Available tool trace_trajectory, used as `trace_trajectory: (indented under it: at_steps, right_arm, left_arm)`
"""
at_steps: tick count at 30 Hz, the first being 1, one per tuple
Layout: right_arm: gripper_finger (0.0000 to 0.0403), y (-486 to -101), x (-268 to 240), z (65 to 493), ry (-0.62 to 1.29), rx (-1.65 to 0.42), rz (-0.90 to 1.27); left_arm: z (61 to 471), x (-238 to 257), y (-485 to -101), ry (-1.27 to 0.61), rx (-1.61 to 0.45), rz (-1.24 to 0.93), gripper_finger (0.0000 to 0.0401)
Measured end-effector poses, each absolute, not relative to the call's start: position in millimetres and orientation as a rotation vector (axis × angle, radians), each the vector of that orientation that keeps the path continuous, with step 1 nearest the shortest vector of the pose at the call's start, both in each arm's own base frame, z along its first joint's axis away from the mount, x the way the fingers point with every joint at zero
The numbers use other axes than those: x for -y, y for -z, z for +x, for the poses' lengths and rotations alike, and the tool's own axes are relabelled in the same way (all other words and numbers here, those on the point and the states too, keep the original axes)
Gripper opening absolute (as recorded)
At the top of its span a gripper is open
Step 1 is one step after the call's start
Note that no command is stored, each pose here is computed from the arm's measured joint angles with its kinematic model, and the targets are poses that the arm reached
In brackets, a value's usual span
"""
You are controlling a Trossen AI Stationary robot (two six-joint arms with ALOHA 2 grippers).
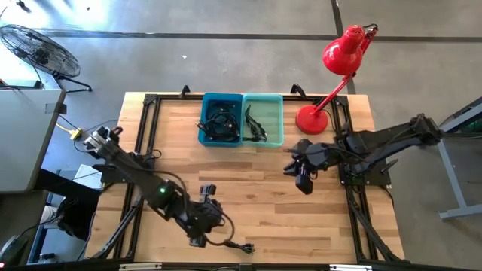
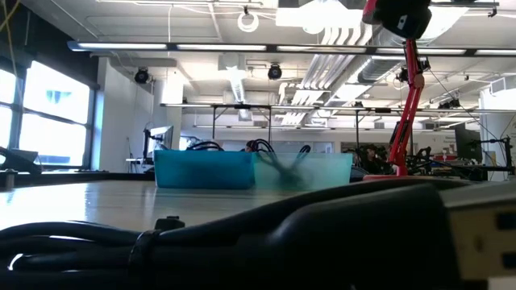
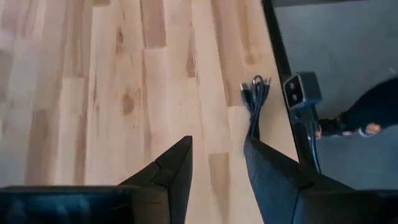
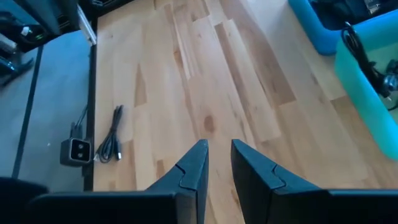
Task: Pick & Place USB Port
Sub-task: Put the black usb cable into the light blue bin
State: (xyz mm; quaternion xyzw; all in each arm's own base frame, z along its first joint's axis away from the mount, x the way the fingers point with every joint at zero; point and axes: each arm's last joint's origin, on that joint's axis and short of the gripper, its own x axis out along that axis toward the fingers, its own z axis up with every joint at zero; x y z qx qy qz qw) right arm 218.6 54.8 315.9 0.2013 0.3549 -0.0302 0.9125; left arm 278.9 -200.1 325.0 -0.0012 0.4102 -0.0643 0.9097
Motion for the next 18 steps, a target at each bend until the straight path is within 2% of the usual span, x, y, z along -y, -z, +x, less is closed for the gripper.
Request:
trace_trajectory:
  at_steps: [11, 18]
  right_arm:
    - [0.0062, -321, -79, 214, 0.109, -0.634, 0.47]
    - [0.0062, -325, -99, 209, 0.082, -0.587, 0.537]
  left_arm:
    - [311, 243, -274, 0.164, -0.873, -0.185, 0.0145]
    - [311, 276, -237, 0.176, -0.908, -0.185, 0.0145]
